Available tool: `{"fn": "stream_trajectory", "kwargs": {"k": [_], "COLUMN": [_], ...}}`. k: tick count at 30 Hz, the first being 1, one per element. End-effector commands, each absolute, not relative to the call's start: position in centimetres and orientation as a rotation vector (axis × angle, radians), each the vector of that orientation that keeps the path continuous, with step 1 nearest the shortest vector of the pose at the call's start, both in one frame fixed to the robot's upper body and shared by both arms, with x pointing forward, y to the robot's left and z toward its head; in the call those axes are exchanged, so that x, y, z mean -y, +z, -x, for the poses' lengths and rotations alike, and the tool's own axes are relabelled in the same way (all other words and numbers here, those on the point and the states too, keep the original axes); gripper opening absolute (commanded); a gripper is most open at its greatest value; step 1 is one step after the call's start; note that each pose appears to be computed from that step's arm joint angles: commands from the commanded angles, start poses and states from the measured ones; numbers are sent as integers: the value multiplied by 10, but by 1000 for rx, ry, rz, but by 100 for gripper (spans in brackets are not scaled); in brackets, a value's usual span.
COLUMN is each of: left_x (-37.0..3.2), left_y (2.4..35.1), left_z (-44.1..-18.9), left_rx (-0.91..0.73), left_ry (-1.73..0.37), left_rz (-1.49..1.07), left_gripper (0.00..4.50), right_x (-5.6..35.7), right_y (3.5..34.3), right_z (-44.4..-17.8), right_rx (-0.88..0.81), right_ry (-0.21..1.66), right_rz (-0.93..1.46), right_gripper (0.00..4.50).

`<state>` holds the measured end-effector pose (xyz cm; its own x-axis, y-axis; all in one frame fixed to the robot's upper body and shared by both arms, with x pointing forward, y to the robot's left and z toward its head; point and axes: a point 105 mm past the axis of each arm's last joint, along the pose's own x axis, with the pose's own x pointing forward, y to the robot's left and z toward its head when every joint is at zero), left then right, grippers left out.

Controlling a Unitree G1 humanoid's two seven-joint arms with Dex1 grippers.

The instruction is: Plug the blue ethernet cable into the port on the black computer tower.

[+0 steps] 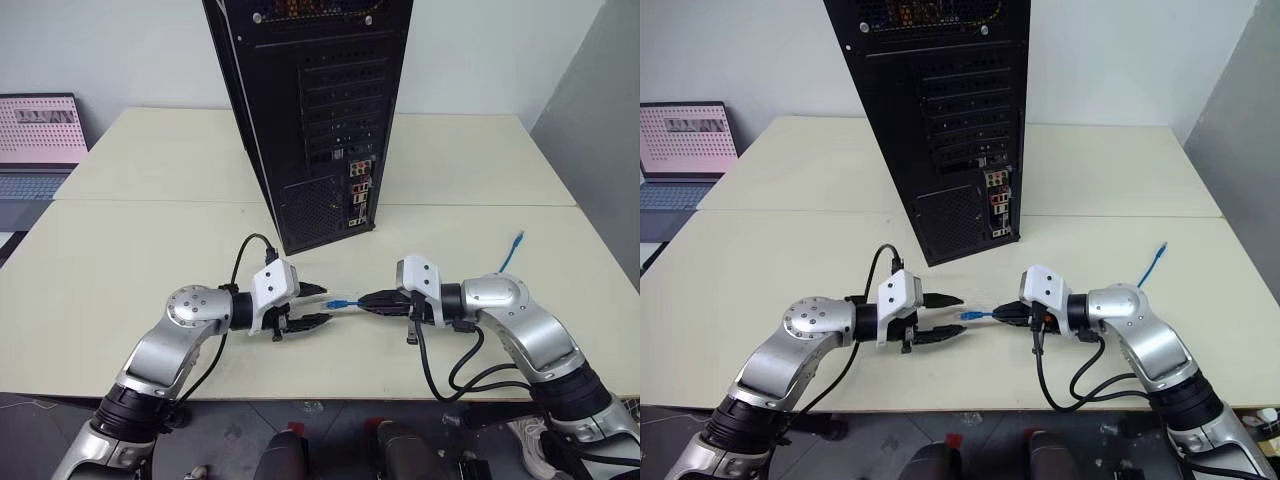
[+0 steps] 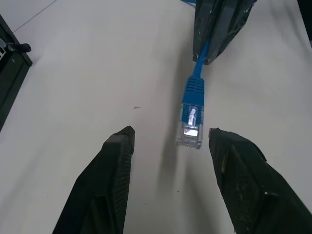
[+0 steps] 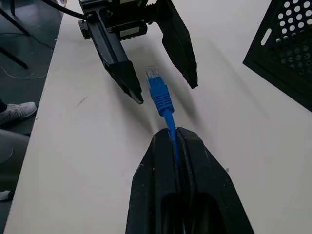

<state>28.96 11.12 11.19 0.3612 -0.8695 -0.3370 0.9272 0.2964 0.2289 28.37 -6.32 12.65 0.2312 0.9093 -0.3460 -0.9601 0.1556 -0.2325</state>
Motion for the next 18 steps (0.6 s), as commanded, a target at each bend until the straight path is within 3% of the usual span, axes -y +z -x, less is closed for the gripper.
{"fn": "stream_trajectory", "kwargs": {"k": [1,9,18], "left_x": [-108,-104,-104], "left_y": [124,126,123], "left_z": [-290,-288,-283], "left_rx": [-93,-76,-89], "left_ry": [-1213,-1236,-1259], "left_rz": [-418,-381,-375], "left_gripper": [250,250,49], "right_x": [57,57,57], "right_y": [137,138,139], "right_z": [-281,-280,-280], "right_rx": [-88,-89,-91], "right_ry": [1375,1381,1388], "right_rz": [477,479,485], "right_gripper": [0,0,0]}}
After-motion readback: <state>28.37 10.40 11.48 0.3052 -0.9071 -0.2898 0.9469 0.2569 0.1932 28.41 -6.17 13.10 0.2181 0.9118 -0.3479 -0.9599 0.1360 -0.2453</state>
